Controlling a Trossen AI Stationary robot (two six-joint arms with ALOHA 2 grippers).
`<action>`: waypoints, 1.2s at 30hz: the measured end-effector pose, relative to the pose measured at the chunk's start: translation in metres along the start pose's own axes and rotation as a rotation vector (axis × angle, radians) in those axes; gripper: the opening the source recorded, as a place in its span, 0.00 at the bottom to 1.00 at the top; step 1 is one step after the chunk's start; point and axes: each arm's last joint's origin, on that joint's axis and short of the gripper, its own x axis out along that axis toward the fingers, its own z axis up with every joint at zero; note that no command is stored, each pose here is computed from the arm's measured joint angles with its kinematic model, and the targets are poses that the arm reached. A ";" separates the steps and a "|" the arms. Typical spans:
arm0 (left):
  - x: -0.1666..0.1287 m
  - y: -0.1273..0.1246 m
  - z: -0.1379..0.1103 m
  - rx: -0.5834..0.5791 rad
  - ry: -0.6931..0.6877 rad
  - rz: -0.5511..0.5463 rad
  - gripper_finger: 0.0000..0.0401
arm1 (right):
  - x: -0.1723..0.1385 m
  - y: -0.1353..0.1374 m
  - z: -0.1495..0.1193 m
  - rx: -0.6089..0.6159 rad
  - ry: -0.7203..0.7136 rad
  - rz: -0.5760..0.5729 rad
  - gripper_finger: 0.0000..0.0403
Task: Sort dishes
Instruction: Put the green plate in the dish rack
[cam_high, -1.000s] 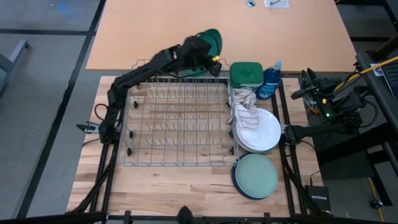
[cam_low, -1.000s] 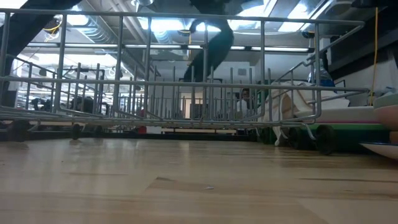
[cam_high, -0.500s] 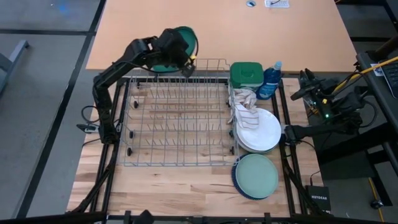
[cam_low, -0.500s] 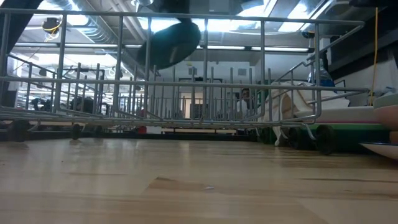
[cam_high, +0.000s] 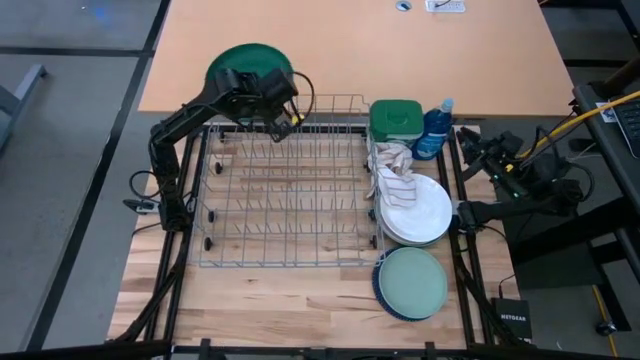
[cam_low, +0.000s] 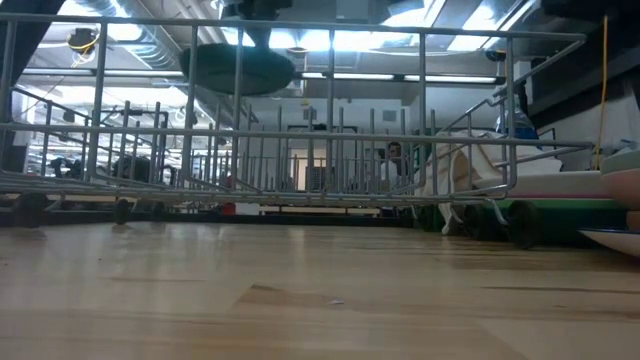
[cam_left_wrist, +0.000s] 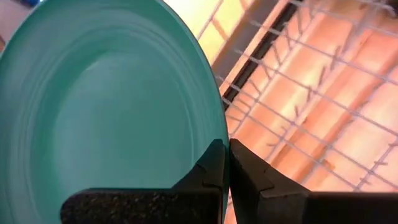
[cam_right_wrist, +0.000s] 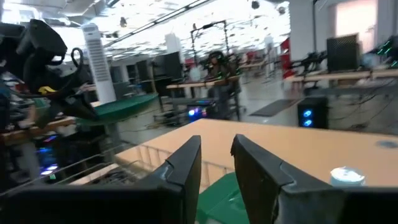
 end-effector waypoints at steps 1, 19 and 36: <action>0.000 -0.002 0.000 0.021 -0.001 -0.001 0.00 | 0.000 0.000 -0.001 0.007 0.006 0.002 0.25; 0.029 -0.051 -0.015 0.331 0.143 0.044 0.00 | 0.000 0.000 -0.003 0.100 0.023 0.008 0.25; -0.003 -0.127 -0.033 0.885 0.032 0.240 0.00 | 0.021 0.031 -0.018 0.047 0.148 0.022 0.25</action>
